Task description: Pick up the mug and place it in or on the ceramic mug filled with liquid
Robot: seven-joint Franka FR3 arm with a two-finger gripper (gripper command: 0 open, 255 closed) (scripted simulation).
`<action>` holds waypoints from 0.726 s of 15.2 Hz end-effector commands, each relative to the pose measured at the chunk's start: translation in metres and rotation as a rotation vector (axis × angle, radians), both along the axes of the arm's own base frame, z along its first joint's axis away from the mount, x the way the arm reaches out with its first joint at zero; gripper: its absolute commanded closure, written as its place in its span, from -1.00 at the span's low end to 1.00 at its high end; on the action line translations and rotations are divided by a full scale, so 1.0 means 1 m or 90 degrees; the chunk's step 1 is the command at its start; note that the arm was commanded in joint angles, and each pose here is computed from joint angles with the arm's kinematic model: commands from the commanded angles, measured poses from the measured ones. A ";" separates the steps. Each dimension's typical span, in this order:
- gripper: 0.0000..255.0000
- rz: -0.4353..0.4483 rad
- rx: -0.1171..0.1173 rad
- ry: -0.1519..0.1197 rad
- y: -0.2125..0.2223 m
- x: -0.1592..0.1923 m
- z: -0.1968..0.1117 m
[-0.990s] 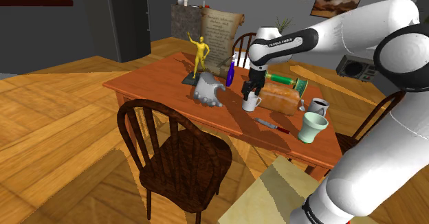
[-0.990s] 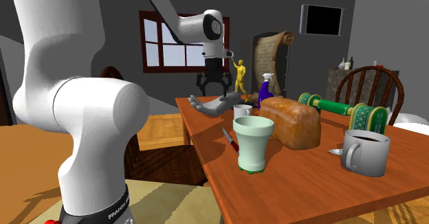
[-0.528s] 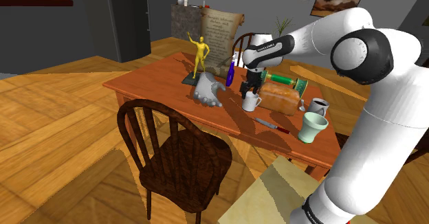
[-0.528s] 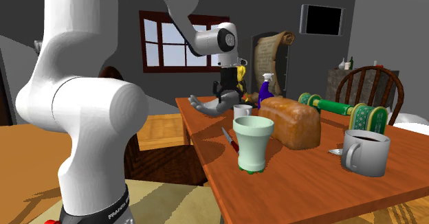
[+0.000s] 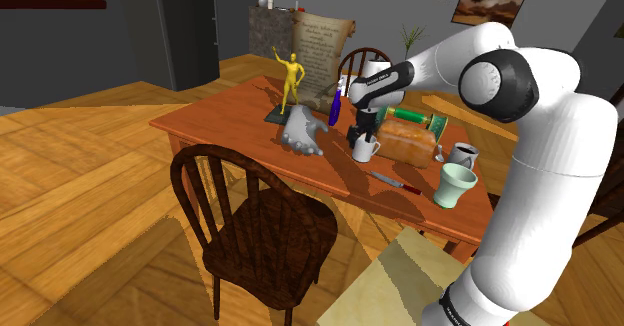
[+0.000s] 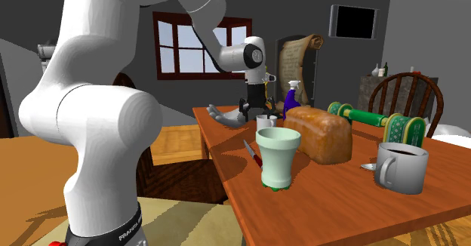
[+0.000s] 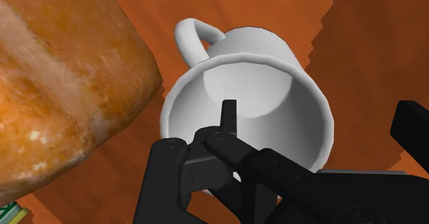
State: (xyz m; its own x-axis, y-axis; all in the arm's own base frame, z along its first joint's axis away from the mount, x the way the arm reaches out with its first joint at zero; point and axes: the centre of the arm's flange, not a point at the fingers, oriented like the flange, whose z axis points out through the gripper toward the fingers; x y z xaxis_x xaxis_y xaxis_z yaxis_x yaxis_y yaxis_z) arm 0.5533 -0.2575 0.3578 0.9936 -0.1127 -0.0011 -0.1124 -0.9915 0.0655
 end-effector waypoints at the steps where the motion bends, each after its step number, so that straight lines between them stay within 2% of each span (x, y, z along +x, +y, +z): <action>1: -1.00 0.000 0.000 0.000 -0.001 -0.001 -0.010; 9: -1.00 0.000 0.000 0.000 -0.001 -0.001 -0.009; 10: 1.00 0.000 0.000 0.000 -0.001 -0.001 -0.009; 11: 1.00 0.000 0.000 0.000 -0.001 -0.001 -0.009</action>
State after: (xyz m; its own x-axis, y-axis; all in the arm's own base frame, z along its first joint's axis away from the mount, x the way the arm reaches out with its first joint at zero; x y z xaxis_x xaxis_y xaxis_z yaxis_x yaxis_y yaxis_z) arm 0.5523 -0.2581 0.3483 0.9936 -0.1129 -0.0009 -0.1126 -0.9915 0.0657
